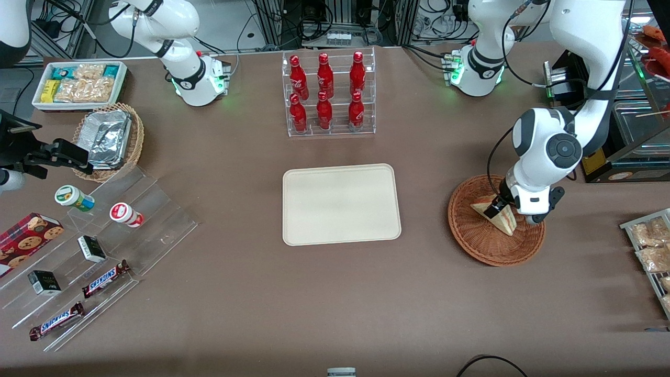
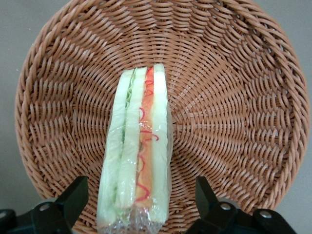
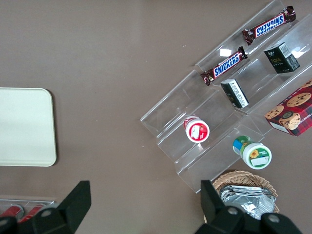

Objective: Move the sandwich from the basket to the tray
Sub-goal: 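Lower the left gripper and close it on the wrapped sandwich, then lift the sandwich and carry it with the left gripper over the tray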

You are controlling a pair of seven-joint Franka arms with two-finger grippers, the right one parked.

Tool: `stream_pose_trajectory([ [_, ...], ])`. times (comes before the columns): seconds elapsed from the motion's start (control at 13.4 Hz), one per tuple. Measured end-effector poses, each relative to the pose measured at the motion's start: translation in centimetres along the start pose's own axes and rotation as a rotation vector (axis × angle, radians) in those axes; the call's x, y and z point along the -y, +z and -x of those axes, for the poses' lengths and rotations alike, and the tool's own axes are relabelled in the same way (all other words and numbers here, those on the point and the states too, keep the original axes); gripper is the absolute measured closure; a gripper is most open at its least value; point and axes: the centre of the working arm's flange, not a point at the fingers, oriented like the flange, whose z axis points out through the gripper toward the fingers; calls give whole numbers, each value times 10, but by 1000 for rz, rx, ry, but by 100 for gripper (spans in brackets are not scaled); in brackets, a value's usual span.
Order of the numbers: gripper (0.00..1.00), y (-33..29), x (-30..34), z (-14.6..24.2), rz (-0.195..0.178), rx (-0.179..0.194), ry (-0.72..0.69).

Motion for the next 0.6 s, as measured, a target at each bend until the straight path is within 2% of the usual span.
stream_pose_trajectory([
  [0.07,12,2,0,0,-1,1,-1],
  [0.37,58,1,0,0,0,0,-6],
  [0.45,65,1,-1,-1,2,-1,-6],
  [0.6,73,-4,-2,-2,3,-3,-7],
])
